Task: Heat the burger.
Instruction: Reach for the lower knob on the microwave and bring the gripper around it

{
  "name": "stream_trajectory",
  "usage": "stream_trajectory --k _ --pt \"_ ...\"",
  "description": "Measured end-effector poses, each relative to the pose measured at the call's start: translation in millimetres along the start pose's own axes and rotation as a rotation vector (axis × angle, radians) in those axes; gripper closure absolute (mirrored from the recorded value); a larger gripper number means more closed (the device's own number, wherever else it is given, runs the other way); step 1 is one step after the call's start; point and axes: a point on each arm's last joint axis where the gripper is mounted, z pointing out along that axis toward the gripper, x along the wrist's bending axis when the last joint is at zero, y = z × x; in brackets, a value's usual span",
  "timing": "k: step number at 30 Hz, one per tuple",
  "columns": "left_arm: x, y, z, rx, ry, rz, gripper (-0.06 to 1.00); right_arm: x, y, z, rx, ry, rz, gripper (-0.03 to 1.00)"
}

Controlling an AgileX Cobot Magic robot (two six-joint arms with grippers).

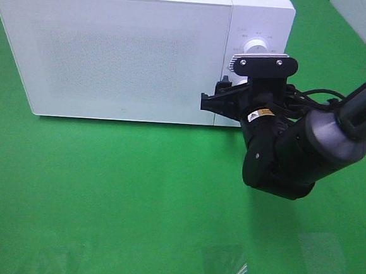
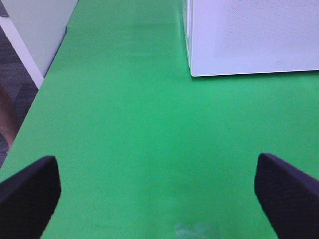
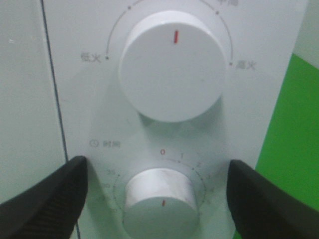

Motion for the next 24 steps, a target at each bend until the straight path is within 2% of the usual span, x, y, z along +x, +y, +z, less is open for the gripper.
stream_trajectory --k 19,23,24 --pt "0.0 0.0 0.0 0.0 0.0 0.0 -0.03 1.7 -11.6 2.9 0.026 0.001 -0.016 0.22" --pt "0.0 0.0 0.0 0.0 0.0 0.0 -0.03 1.7 -11.6 2.9 0.026 0.0 -0.016 0.25" --pt "0.0 0.0 0.0 0.0 0.0 0.0 -0.03 1.7 -11.6 2.9 0.026 0.0 -0.016 0.28"
